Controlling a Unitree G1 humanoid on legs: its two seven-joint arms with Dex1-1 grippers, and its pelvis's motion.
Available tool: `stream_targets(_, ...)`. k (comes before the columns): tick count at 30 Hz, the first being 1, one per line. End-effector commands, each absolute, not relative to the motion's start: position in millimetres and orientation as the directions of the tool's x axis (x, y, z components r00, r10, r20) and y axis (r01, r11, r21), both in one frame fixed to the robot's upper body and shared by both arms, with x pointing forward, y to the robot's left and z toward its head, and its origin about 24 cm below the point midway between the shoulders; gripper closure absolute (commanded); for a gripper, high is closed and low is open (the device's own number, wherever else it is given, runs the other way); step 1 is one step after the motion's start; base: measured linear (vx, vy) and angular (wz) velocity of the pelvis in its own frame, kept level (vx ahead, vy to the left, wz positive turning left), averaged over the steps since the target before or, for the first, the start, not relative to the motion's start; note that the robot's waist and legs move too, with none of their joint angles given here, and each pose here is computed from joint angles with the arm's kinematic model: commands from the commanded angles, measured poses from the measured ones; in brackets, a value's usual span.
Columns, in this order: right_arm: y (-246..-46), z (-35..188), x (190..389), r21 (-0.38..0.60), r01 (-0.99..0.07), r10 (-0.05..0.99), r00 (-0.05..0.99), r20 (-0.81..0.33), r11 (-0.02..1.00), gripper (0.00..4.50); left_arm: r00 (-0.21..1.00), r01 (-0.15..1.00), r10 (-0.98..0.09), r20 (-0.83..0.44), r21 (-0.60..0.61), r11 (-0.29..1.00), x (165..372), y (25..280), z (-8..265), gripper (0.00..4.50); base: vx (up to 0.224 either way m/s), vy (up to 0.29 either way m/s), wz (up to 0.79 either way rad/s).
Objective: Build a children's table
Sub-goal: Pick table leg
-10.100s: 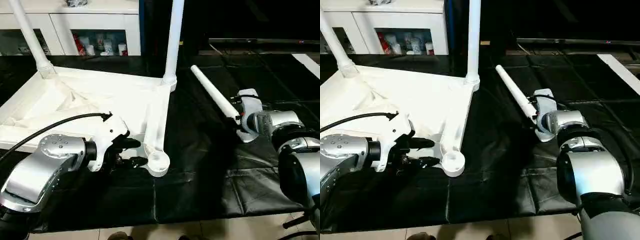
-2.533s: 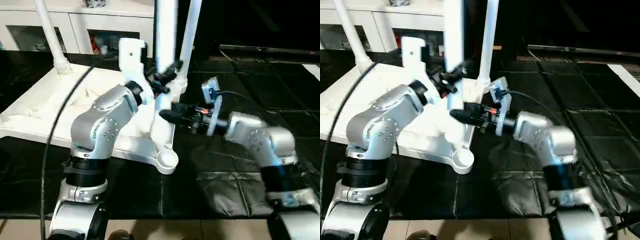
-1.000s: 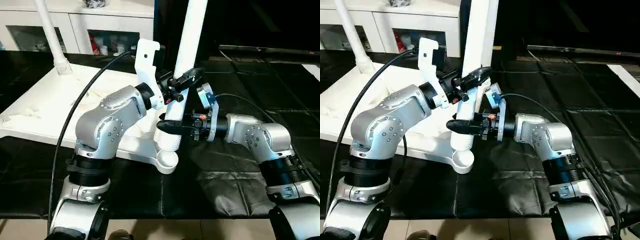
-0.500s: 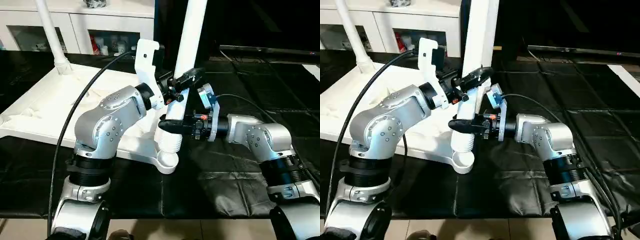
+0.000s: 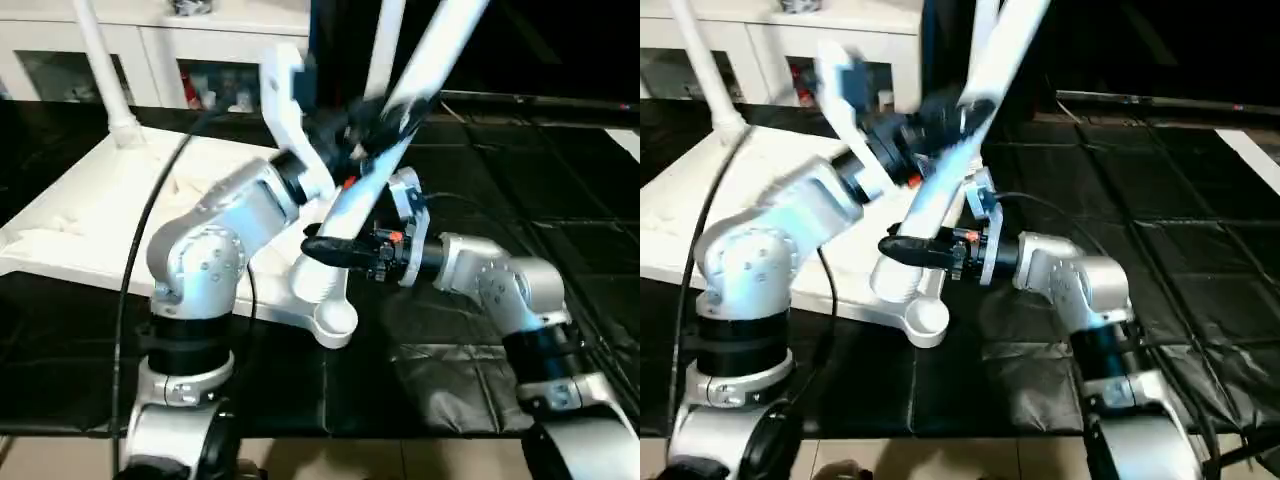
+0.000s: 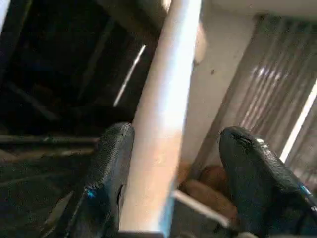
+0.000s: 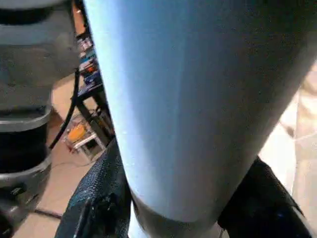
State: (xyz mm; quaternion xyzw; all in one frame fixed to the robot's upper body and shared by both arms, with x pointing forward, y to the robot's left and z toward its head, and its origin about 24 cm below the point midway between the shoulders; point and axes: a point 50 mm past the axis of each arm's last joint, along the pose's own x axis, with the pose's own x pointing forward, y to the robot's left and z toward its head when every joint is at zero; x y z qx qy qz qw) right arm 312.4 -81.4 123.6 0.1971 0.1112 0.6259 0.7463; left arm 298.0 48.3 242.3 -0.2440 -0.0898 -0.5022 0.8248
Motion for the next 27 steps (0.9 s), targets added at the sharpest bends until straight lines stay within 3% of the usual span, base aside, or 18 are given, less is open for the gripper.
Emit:
stream_targets(1, -83.8, 119.5, 316.5, 0.432, -0.875, 0.964, 0.262, 0.046, 0.217, 2.57, 0.365, 0.929, -0.812, 0.454, -0.239, 0.284, 284.3, 37.1, 260.6, 1.48, 0.0, 0.0, 0.0)
stream_targets(6, -85.6, 119.9, 322.4, 0.402, -0.862, 0.935, 0.353, 0.04, 0.309, 2.59, 0.398, 0.917, -0.776, 0.49, -0.235, 0.322, 286.9, 52.0, 266.0, 1.48, 0.0, 0.0, 0.0)
stream_targets(9, -98.5, 110.0, 325.9, 0.3, -0.839, 0.882, 0.471, -0.02, 0.454, 2.59, 0.45, 0.889, -0.812, 0.372, -0.1, 0.447, 294.8, 89.3, 249.4, 1.48, 0.0, 0.0, 0.0)
stream_targets(12, -102.4, 107.9, 326.2, 0.297, -0.824, 0.867, 0.497, -0.027, 0.482, 2.59, 0.458, 0.883, -0.83, 0.318, -0.06, 0.465, 295.9, 96.7, 242.4, 1.48, 0.0, 0.0, 0.0)
stream_targets(13, -109.5, 102.8, 325.1, 0.278, -0.798, 0.838, 0.544, -0.054, 0.536, 2.59, 0.456, 0.884, -0.87, 0.187, 0.018, 0.467, 296.4, 109.5, 224.7, 1.48, 0.0, 0.0, 0.0)
stream_targets(14, -109.5, 102.8, 325.1, 0.278, -0.798, 0.838, 0.544, -0.054, 0.536, 2.59, 0.456, 0.884, -0.87, 0.187, 0.018, 0.467, 296.4, 109.5, 224.7, 1.48, 0.0, 0.0, 0.0)
stream_targets(17, -117.3, 95.4, 321.5, 0.247, -0.759, 0.793, 0.603, -0.083, 0.603, 2.59, 0.391, 0.918, -0.918, -0.071, 0.098, 0.384, 294.8, 125.4, 186.6, 1.48, 0.0, 0.0, 0.0)
stream_targets(20, -119.8, 93.0, 318.5, 0.237, -0.746, 0.778, 0.623, -0.082, 0.622, 2.59, 0.307, 0.951, -0.92, -0.244, 0.112, 0.287, 293.3, 133.6, 159.5, 1.48, 0.0, 0.0, 0.0)
stream_targets(23, -120.0, 92.4, 317.9, 0.233, -0.746, 0.777, 0.625, -0.08, 0.624, 2.59, 0.288, 0.957, -0.91, -0.298, 0.125, 0.262, 294.1, 136.2, 151.8, 1.76, 0.0, 0.0, 0.0)
stream_targets(24, -121.4, 90.9, 316.2, 0.219, -0.744, 0.772, 0.631, -0.079, 0.631, 2.59, 0.241, 0.97, -0.882, -0.405, 0.127, 0.206, 296.3, 142.5, 133.8, 1.82, 0.0, 0.0, 0.0)
stream_targets(27, -122.8, 90.1, 314.8, 0.212, -0.742, 0.768, 0.635, -0.08, 0.636, 2.59, 0.203, 0.979, -0.858, -0.472, 0.118, 0.167, 298.3, 147.2, 121.7, 2.12, 0.0, 0.0, 0.0)
